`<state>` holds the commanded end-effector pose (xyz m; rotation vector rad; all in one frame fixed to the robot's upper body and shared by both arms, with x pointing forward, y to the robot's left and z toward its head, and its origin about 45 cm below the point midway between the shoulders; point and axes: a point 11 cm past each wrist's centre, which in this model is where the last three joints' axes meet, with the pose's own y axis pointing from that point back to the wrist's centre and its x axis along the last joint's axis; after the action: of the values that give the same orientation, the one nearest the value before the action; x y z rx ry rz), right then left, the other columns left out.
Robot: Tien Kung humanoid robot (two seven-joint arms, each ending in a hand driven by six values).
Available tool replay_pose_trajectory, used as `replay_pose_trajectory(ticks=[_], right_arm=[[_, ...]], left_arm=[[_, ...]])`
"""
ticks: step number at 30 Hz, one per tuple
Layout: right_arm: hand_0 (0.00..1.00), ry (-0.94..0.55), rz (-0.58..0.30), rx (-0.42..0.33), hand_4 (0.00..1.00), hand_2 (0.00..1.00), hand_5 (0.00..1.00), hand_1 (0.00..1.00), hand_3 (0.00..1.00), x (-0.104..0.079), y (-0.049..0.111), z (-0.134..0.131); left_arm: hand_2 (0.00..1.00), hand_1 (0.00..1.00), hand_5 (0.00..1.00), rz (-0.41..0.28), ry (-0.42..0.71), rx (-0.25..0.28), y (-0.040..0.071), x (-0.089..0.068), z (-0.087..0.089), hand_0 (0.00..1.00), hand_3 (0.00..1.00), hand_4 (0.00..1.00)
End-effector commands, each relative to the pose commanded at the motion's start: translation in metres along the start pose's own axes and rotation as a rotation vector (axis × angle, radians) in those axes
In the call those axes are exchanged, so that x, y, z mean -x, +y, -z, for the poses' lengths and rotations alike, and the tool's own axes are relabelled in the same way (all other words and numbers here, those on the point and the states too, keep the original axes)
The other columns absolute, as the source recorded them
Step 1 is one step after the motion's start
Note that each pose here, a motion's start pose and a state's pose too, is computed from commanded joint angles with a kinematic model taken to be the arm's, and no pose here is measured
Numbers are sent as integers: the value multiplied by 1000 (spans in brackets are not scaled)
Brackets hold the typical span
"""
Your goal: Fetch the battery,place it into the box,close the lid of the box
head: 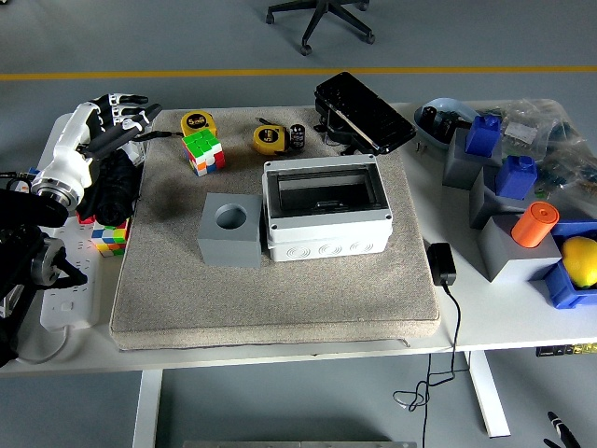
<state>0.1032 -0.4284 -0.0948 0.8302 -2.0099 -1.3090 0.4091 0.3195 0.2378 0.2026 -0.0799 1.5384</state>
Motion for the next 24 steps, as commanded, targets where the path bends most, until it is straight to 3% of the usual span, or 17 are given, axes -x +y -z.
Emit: replay_pose_trajectory(ticks=[24], right_arm=[[727, 48, -12, 38, 998, 655, 620, 669, 601, -16, 0, -25]], left_arm=[[603, 643, 433, 8, 2, -34, 6, 4, 17, 612, 614, 970]])
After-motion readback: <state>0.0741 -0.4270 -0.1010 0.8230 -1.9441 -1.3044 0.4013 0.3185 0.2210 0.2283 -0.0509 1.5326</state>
